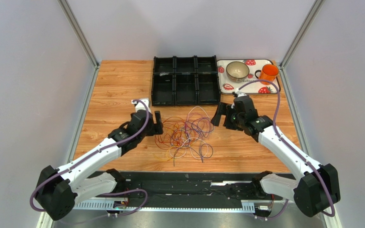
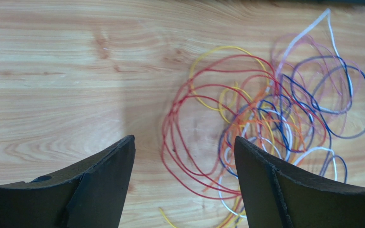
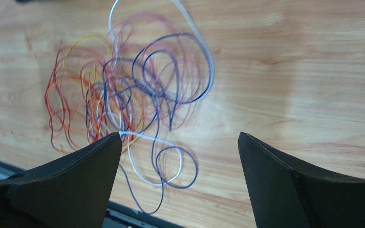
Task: Untangle the cables
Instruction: Untie the cable.
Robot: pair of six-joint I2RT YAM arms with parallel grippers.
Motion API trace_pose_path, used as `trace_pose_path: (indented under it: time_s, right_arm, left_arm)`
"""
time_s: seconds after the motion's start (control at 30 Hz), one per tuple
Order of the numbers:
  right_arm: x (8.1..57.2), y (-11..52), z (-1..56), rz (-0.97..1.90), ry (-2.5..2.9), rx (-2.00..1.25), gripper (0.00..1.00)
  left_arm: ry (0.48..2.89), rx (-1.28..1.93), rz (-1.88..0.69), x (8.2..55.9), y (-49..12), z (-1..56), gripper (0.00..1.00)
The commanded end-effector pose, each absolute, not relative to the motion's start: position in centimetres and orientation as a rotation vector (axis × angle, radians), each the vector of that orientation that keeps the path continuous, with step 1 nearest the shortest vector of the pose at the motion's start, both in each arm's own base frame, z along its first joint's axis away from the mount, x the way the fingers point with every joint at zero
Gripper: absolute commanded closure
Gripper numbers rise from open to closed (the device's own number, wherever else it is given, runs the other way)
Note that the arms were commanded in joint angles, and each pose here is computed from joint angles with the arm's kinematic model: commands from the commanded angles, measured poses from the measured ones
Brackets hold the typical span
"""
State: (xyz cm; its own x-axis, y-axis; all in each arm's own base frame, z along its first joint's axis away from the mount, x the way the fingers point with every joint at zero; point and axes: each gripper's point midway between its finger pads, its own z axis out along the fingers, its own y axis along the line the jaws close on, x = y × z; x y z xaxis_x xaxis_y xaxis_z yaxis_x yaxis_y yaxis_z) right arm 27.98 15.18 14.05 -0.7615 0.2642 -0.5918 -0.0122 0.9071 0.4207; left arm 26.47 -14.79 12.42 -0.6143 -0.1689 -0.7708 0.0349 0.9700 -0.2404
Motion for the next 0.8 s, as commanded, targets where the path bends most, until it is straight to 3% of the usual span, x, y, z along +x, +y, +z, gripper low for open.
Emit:
trace_pose_path:
  time_s: [0.0,0.57,0.77]
  right_arm:
    - [26.9,16.9,14.0,0.551,2.378,0.117,0.03]
    - [24.3,19.1,11.0,0.569,2.463,0.004,0.03]
    - [24.4,18.7,10.5,0.535,2.469,-0.004,0.03]
  left_arm:
    - [2.219,-0.047,-0.266,25.7,-16.6,12.8,0.17]
    - [2.277,0.150,-0.270,28.8,-22.4,10.0,0.31]
    - [2.329,0.191,-0.296,29.2,-24.0,8.6,0.60]
